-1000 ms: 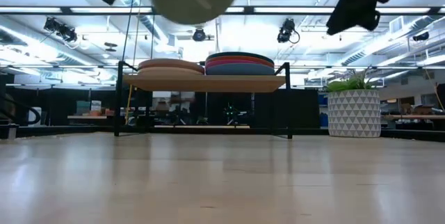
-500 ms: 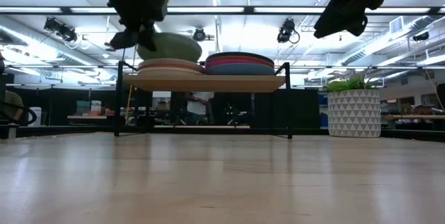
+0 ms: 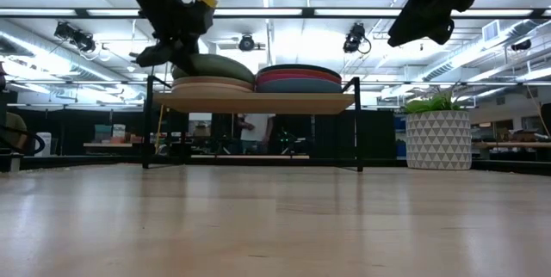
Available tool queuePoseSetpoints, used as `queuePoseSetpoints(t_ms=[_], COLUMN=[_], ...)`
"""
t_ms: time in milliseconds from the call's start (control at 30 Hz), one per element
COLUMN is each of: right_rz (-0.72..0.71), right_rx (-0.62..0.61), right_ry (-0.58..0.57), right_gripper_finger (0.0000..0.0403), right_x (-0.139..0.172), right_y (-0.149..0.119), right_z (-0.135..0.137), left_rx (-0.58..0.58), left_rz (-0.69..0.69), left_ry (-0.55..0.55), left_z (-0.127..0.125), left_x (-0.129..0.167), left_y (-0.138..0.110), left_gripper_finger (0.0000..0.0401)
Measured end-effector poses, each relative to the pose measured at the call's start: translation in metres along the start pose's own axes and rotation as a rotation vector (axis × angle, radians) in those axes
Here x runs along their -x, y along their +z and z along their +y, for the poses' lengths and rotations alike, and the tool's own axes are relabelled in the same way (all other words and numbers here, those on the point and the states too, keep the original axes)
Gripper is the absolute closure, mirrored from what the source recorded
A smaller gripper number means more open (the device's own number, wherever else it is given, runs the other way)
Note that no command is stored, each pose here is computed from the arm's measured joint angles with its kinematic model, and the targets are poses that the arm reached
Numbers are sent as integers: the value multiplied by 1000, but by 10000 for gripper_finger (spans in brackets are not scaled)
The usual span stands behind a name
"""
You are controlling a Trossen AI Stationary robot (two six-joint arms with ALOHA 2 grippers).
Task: Place and stack plates onto a shelf
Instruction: Stack the light blue plate on top of the gray plate on the shelf, then return to Home Position
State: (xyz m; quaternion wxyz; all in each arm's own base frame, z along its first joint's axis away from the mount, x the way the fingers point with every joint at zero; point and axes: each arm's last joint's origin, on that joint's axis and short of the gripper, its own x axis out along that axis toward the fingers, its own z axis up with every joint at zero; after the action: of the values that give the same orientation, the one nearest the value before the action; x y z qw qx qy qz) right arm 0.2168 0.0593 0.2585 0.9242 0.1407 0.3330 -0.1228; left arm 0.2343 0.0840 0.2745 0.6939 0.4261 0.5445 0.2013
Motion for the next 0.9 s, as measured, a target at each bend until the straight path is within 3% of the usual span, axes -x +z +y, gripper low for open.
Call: queuePoseSetpoints(t_ms=[233, 367, 467, 567, 733, 900], right_rz=[0, 0, 0, -6, -24, -24], right_rx=[-2, -4, -13, -15, -20, -12], right_ry=[0, 0, 0, 4, 7, 4], right_gripper_finger=[303, 303, 303, 303, 303, 303], right_x=[0, 0, 0, 0, 0, -2], right_y=[0, 0, 0, 1, 2, 2], right_z=[0, 0, 0, 0, 1, 2], left_rx=[137, 245, 300, 376, 608, 648], left_rz=[-69, -155, -166, -141, -134, -62], left_ry=[-71, -221, -241, -224, -264, -273], left_z=[26, 41, 45, 47, 48, 36], left_x=[21, 38, 40, 37, 13, -14], left_y=[3, 1, 0, -2, -9, -17], left_gripper_finger=[240, 233, 232, 232, 232, 232])
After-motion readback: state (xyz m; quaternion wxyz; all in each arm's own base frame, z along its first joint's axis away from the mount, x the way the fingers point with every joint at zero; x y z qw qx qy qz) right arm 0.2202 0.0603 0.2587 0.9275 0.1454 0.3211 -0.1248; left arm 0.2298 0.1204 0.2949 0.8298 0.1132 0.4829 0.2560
